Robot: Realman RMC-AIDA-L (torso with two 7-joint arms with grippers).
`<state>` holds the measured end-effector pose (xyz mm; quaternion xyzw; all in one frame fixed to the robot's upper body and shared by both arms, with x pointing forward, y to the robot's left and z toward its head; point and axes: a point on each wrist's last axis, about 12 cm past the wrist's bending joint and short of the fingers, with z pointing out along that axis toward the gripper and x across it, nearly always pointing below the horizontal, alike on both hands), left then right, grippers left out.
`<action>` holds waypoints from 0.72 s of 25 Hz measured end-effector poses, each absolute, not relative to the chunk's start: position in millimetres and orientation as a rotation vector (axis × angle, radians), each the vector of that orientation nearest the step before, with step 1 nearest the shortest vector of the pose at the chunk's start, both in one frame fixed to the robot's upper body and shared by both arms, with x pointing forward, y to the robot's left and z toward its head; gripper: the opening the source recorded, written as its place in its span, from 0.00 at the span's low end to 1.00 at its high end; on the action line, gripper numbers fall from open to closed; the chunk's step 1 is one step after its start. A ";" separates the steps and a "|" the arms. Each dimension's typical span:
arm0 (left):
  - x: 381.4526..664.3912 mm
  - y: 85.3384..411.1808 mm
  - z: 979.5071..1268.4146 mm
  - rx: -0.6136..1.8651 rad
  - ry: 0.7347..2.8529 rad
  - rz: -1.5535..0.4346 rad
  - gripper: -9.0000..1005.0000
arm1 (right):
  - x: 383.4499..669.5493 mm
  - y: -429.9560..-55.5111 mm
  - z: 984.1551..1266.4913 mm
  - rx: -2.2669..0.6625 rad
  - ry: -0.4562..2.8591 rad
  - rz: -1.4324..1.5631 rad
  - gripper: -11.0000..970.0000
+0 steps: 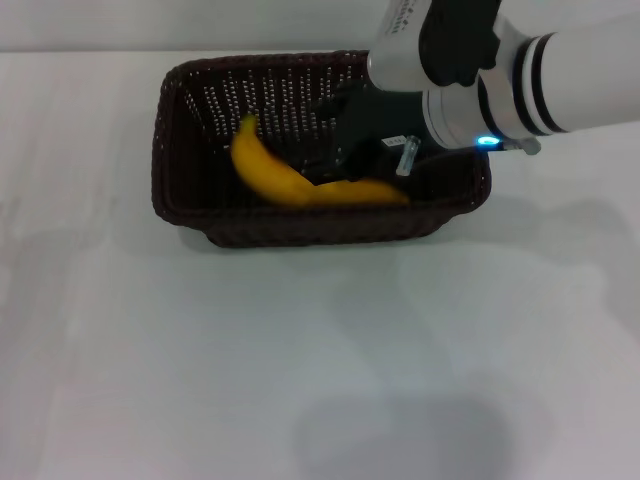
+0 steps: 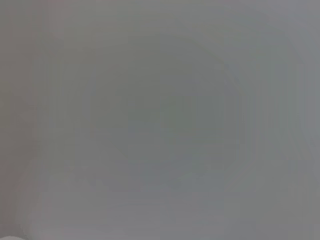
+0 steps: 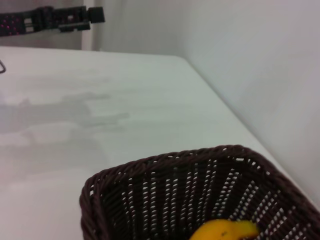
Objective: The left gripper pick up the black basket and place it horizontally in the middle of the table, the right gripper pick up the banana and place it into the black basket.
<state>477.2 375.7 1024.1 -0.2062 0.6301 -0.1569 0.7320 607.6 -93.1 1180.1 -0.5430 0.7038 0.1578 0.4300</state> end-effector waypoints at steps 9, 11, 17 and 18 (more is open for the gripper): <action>479.4 375.5 1025.2 -0.447 1.386 -0.344 0.89 | 614.1 -162.2 1212.4 -0.890 1.704 0.616 0.78; 479.2 375.7 1024.9 -0.448 1.387 -0.343 0.89 | 612.6 -192.5 1215.9 -0.711 1.645 0.759 0.87; 477.8 376.1 1024.5 -0.449 1.388 -0.340 0.89 | 608.5 -279.7 1177.2 -0.264 1.443 0.980 0.87; 477.6 376.3 1024.4 -0.449 1.388 -0.339 0.89 | 605.8 -295.8 1159.7 -0.176 1.433 0.950 0.87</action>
